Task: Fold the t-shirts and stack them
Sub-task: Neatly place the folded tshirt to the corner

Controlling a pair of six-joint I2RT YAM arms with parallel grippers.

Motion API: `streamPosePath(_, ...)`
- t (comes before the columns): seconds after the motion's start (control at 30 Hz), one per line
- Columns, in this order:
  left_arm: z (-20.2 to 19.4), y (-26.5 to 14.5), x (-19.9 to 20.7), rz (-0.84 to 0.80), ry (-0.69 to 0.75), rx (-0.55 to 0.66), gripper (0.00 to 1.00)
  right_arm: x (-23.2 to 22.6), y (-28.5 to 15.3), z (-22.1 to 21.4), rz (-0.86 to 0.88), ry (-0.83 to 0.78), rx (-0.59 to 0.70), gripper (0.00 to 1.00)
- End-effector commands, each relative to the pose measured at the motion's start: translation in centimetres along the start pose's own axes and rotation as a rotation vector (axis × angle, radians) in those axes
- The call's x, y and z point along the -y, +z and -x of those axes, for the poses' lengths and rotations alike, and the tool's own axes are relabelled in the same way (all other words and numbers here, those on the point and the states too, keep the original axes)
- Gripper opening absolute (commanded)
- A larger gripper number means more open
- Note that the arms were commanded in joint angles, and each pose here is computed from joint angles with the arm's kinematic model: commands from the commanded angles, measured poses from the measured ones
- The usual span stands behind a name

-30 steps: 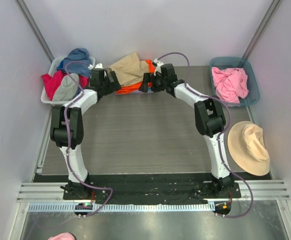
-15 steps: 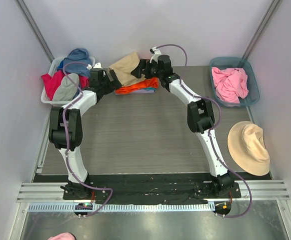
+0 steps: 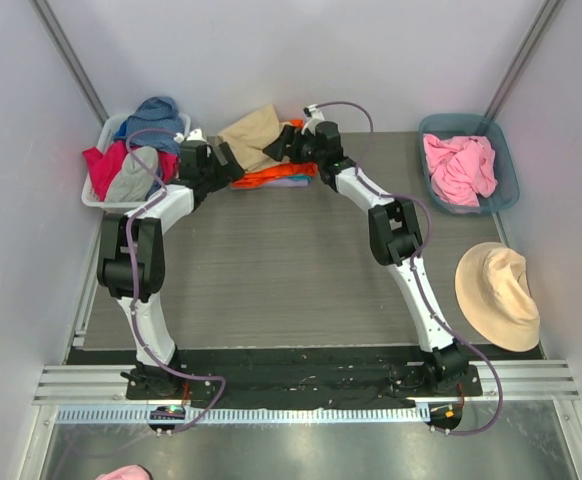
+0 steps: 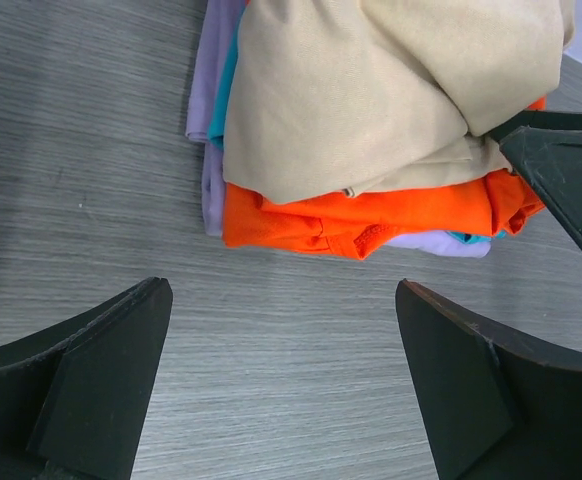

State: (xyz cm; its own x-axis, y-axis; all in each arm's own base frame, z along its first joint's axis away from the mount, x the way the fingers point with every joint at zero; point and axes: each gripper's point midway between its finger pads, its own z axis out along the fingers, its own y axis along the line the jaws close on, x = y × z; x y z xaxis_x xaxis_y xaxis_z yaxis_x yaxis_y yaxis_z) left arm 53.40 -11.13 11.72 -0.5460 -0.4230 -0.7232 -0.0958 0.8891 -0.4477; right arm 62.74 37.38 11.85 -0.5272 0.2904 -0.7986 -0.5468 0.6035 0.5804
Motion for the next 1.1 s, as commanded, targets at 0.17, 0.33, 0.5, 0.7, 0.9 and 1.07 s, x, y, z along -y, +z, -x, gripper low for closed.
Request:
streamPosePath(0.17,2.1,-0.7,1.1,-0.051,-0.001,0.079,1.0,0.0,0.0,3.3,0.03,-0.001,0.114,0.51)
streamPosePath(0.33,1.8,-0.6,0.8,-0.048,-0.001,0.076,1.0,0.8,-0.2,3.0,0.025,0.023,0.118,0.29)
streamPosePath(0.5,1.8,-0.5,0.7,-0.046,-0.004,0.077,1.0,1.6,-0.2,2.2,0.022,0.045,0.106,0.18)
streamPosePath(0.7,1.5,-0.4,0.4,-0.044,-0.005,0.072,1.0,1.9,-0.4,1.8,0.019,0.053,0.099,0.01)
streamPosePath(0.9,1.2,-0.5,0.1,-0.039,0.0,0.066,1.0,2.1,-1.5,2.3,0.016,0.05,0.107,0.01)
streamPosePath(1.07,1.1,-0.5,0.0,-0.034,0.007,0.061,1.0,2.3,-2.6,2.5,0.004,0.052,0.111,0.01)
